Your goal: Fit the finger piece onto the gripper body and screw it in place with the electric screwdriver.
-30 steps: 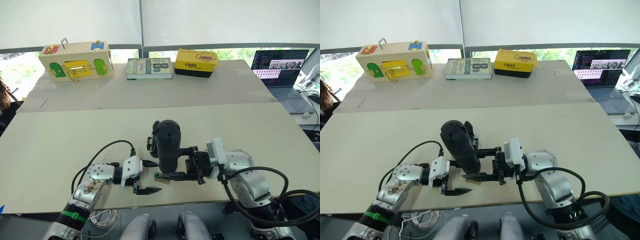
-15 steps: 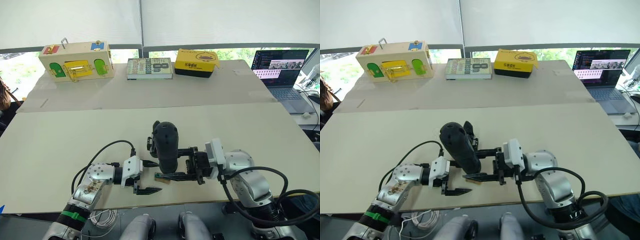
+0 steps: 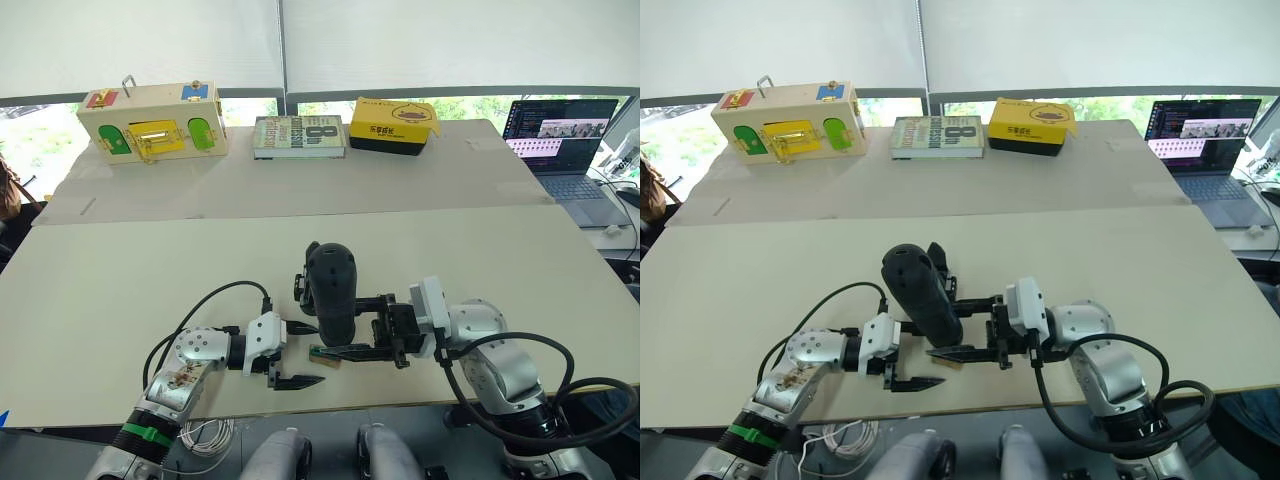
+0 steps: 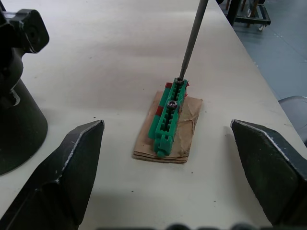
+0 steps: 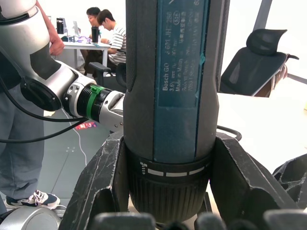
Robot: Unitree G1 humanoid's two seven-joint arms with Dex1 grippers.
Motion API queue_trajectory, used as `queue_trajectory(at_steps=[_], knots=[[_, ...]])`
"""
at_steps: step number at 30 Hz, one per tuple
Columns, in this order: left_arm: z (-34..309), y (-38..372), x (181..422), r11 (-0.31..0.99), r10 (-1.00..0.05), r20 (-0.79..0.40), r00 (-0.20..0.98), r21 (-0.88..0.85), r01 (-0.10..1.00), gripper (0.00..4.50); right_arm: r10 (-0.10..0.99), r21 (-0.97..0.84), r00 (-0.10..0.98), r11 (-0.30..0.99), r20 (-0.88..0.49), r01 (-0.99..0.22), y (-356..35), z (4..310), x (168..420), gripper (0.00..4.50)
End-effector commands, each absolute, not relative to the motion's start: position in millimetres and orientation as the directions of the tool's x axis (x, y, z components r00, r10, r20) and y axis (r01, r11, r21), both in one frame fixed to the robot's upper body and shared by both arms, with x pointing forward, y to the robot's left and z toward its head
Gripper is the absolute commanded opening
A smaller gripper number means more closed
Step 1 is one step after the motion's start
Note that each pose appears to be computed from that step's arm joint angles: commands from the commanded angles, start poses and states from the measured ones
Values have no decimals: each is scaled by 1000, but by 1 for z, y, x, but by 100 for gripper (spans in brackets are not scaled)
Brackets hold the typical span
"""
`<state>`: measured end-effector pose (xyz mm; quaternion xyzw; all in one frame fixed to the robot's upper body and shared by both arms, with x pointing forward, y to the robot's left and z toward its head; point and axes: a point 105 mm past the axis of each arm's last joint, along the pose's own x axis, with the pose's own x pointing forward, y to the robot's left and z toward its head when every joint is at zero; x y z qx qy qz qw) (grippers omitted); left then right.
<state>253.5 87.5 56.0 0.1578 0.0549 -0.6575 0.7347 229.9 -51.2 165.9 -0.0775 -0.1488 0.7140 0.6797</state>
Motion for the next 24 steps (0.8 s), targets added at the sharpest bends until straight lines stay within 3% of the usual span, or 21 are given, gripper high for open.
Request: queue_trajectory(at_steps=[1,24], knots=[[46,81,244,59,-949,-303,92,117,991,450,987,-388,-98,-43,124,-921,-49,181,226,192],[43,82,244,73,-948,-301,104,112,991,450,990,-368,-91,-45,108,-929,-48,176,229,192]])
